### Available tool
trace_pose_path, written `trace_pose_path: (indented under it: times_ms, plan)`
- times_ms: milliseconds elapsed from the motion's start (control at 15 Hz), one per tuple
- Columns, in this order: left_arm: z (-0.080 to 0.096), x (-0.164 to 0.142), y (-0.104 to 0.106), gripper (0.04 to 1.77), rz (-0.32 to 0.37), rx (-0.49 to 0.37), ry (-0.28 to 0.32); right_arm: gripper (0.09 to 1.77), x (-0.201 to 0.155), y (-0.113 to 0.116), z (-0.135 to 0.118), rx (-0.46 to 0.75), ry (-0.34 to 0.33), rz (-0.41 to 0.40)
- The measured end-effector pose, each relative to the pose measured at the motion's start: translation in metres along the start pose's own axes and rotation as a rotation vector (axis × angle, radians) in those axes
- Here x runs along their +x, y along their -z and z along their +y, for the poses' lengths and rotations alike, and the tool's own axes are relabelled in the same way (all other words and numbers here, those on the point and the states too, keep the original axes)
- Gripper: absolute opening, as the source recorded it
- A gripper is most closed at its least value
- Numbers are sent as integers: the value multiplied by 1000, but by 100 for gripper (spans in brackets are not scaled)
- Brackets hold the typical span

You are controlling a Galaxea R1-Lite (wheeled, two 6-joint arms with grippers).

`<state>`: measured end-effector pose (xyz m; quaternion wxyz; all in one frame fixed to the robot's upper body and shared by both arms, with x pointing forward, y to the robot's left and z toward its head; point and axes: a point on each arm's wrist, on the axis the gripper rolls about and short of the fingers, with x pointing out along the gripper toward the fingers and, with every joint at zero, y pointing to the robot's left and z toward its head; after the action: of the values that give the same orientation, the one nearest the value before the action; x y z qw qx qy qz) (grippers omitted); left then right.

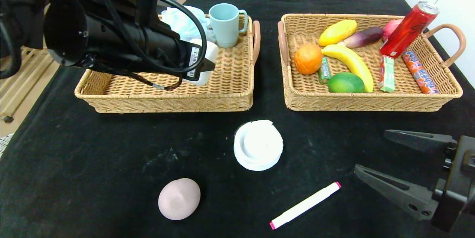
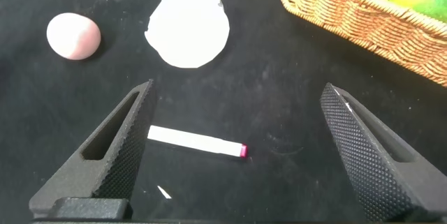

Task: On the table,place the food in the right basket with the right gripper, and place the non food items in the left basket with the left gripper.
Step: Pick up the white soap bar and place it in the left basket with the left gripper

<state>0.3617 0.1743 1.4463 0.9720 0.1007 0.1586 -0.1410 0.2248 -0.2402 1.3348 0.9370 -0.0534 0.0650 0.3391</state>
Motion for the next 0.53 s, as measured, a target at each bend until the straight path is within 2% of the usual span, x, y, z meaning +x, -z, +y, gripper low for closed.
trace_pose_path:
  times_ms: [200,533]
  plan:
    - [3,21,-6,100,-49,-24,-20,171,-1,-1,-1,-10,4,-5]
    - [3,51,-5,100,-55,-35,-38,171,-2,-1,-1,-11,7,-10]
